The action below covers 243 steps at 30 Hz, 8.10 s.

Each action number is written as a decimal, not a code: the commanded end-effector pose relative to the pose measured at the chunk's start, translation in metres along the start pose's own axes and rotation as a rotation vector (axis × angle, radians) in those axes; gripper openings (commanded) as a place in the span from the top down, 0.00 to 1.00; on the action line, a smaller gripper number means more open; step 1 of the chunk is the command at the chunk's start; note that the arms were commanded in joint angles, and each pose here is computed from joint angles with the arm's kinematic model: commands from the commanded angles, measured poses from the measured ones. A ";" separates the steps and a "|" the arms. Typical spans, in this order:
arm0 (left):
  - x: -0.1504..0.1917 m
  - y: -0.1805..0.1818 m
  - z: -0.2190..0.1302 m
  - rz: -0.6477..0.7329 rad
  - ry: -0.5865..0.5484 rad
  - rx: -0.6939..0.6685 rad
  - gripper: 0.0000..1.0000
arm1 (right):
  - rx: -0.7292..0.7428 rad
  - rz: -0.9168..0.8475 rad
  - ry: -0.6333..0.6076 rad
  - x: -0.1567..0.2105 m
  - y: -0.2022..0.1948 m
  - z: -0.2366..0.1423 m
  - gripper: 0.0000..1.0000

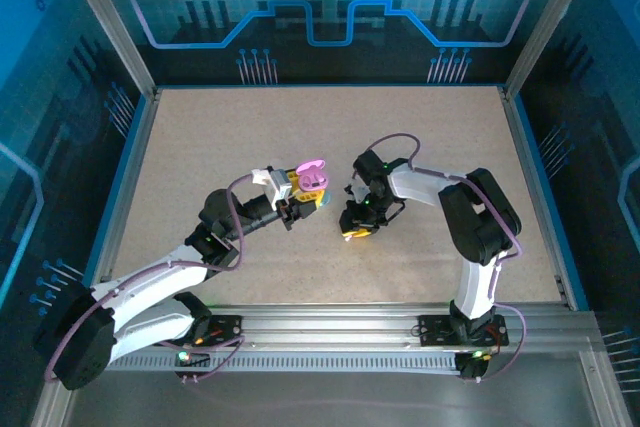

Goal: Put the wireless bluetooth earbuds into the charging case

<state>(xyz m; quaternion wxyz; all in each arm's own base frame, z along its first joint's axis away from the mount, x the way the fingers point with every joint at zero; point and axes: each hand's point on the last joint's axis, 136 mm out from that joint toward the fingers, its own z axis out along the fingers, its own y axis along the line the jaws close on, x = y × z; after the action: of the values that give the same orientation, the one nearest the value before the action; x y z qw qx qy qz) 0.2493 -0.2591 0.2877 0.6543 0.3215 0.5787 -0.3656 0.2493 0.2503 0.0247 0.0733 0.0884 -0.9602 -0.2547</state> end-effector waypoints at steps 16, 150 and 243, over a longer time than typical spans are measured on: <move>-0.003 -0.002 -0.002 0.027 -0.019 -0.003 0.63 | 0.032 -0.022 -0.006 -0.006 0.025 0.008 0.59; 0.020 -0.014 0.099 0.045 -0.094 -0.058 0.63 | -0.560 -0.236 -0.507 0.012 0.133 -0.238 0.79; 0.009 -0.040 0.068 0.049 -0.109 0.054 0.64 | -0.334 -0.182 -0.494 -0.013 0.118 -0.242 0.46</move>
<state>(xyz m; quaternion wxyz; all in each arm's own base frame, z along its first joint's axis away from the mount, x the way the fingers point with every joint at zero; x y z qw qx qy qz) 0.2583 -0.3398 0.2658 0.6693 0.3311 0.5508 -0.3728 0.3028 0.2339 0.2842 -0.1827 0.0740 -0.8856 -0.4206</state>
